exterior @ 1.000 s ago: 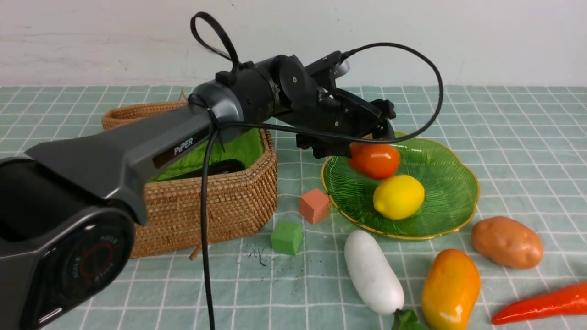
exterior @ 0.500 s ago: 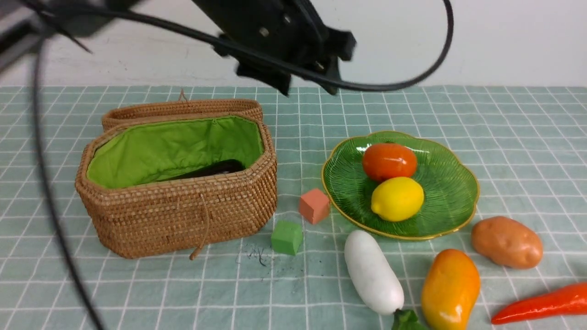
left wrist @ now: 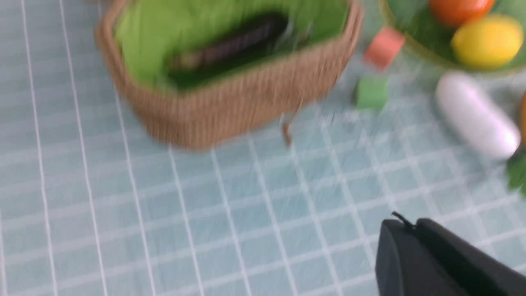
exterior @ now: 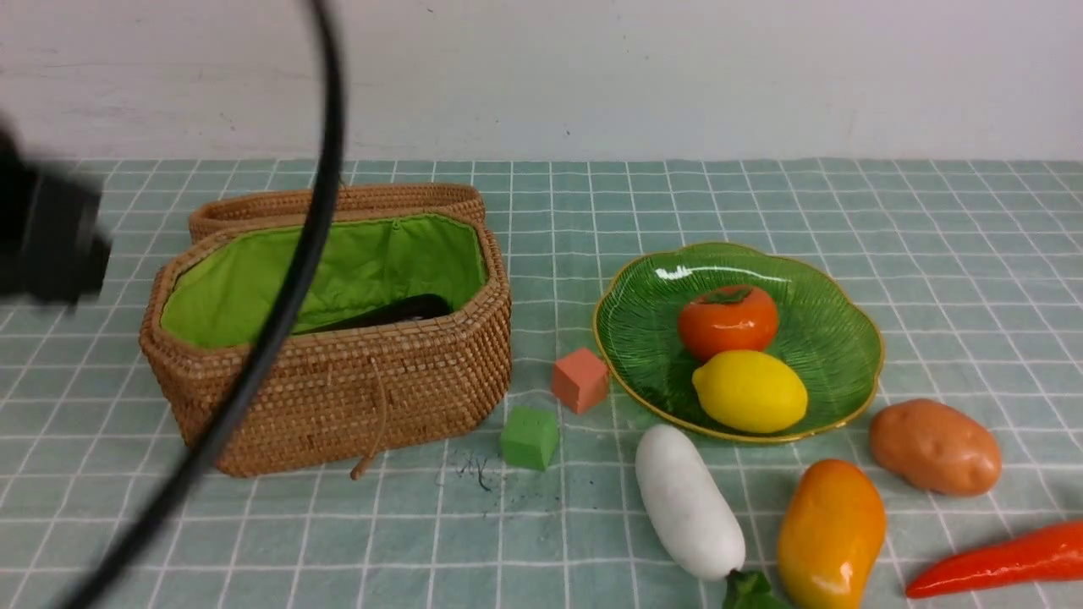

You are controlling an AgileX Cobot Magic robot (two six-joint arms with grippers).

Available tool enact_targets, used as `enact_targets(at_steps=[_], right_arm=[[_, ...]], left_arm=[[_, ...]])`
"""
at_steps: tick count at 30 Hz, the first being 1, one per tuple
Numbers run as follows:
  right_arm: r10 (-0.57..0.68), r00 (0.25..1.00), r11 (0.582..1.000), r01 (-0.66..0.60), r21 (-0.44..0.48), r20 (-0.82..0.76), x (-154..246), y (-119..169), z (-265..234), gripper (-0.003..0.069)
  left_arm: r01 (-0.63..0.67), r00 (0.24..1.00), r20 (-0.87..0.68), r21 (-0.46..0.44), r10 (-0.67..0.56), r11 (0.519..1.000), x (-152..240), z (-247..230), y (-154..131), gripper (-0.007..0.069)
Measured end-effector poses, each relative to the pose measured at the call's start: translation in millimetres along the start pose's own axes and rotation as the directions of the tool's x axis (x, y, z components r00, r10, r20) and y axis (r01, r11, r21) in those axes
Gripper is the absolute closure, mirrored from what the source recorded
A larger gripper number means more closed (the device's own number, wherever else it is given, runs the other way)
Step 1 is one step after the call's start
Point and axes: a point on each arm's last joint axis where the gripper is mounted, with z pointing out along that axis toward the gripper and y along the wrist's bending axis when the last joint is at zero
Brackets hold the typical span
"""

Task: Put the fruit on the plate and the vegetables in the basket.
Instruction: Use the right arm to grab a carrot and put it into the left basket

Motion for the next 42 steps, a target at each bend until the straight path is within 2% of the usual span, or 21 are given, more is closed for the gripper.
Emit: enact_targets(at_steps=[4,7,9,10,15,25,30,36,39,42], right_arm=[[0.0,1.0,1.0,0.0,0.0,0.0,0,0,0,0.0418],[0.0,1.0,1.0,0.0,0.0,0.0,0,0,0,0.0418],[0.0,1.0,1.0,0.0,0.0,0.0,0,0,0,0.0418],[0.0,1.0,1.0,0.0,0.0,0.0,0,0,0,0.0418],[0.0,1.0,1.0,0.0,0.0,0.0,0,0,0,0.0417],[0.0,1.0,1.0,0.0,0.0,0.0,0,0,0,0.0418],[0.0,1.0,1.0,0.0,0.0,0.0,0,0,0,0.0418],[0.0,1.0,1.0,0.0,0.0,0.0,0,0,0,0.0418],[0.0,1.0,1.0,0.0,0.0,0.0,0,0,0,0.0418],[0.0,1.0,1.0,0.0,0.0,0.0,0,0,0,0.0418]], left_arm=[[0.057,0.998,0.027,0.058,-0.058,0.997,58,25,9,0.0638],[0.104,0.97,0.198,0.179,-0.14,0.978,107,39,18,0.0638],[0.1,0.956,0.252,0.206,-0.151,0.974,118,43,20,0.0638],[0.09,0.927,0.335,0.245,-0.171,0.965,137,44,25,0.0638],[0.073,0.887,0.421,0.276,-0.189,0.958,168,43,35,0.0638],[0.044,0.827,0.542,0.198,-0.146,0.979,170,36,44,0.0638],[0.145,0.764,0.624,0.084,-0.165,0.986,173,49,51,0.0638],[0.278,0.698,0.691,-0.017,-0.19,0.96,200,79,64,0.0638],[0.311,0.702,0.686,-0.053,-0.192,0.949,214,92,68,0.0638],[0.352,0.758,0.613,-0.098,-0.222,0.931,226,103,72,0.0638]])
